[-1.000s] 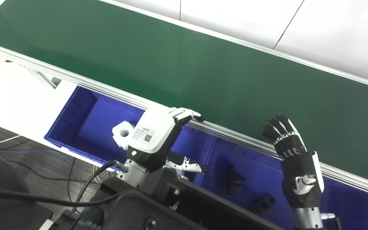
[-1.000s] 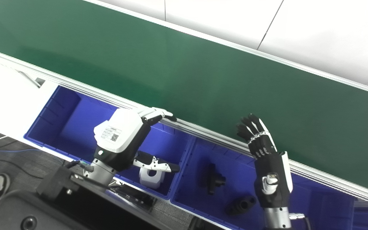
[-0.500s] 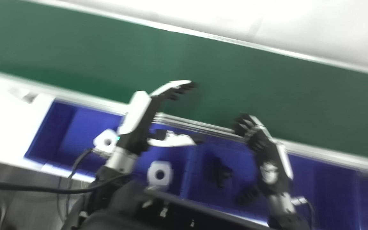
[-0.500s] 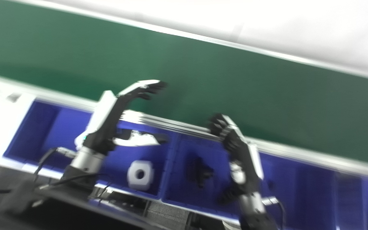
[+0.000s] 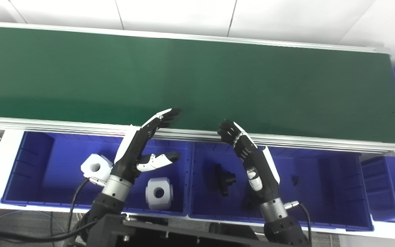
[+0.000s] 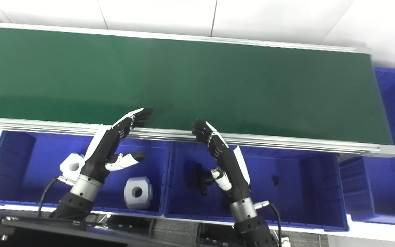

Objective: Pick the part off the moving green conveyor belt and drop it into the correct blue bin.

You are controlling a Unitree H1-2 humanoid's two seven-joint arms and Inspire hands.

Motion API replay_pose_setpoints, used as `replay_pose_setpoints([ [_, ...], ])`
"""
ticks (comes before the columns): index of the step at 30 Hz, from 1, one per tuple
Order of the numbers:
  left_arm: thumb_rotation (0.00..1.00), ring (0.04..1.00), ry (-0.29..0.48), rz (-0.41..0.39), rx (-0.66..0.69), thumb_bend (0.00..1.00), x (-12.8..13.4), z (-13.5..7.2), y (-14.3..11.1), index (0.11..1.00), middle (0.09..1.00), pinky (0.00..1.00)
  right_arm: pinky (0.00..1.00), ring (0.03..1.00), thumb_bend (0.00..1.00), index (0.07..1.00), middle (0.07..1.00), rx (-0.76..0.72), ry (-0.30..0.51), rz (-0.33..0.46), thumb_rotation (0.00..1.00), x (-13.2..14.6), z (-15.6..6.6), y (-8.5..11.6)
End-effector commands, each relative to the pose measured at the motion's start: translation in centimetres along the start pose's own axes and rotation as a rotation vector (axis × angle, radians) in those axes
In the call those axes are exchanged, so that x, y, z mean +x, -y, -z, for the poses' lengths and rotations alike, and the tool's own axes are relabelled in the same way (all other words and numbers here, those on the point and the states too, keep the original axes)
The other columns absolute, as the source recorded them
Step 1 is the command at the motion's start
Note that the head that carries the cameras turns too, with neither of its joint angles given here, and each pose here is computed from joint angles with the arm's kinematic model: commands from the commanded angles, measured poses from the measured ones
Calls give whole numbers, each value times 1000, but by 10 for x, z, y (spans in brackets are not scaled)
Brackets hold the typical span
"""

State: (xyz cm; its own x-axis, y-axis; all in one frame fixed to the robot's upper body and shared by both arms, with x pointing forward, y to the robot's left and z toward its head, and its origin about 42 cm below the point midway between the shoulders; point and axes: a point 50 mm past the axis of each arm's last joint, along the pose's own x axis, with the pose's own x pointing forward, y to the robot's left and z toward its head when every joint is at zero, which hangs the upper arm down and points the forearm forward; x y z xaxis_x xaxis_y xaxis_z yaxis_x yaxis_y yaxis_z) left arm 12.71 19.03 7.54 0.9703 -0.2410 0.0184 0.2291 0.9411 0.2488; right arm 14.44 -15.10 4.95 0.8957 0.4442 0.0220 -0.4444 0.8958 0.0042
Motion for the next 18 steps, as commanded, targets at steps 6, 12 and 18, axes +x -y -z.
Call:
replay_pose_setpoints([
  [6,757,902,63,39,-3,853,4,-1,6,839,886,884,859,864,971,893,880,-12,82,-10,988,2,-6,-1],
  [12,752,906,67,56,2,848,4,0,10,839,883,891,867,866,964,900,882,-17,79,-7,989,-1,-3,2],
  [18,763,908,67,60,-3,881,2,4,15,836,883,898,862,868,968,894,883,-7,76,-5,976,-5,2,4],
])
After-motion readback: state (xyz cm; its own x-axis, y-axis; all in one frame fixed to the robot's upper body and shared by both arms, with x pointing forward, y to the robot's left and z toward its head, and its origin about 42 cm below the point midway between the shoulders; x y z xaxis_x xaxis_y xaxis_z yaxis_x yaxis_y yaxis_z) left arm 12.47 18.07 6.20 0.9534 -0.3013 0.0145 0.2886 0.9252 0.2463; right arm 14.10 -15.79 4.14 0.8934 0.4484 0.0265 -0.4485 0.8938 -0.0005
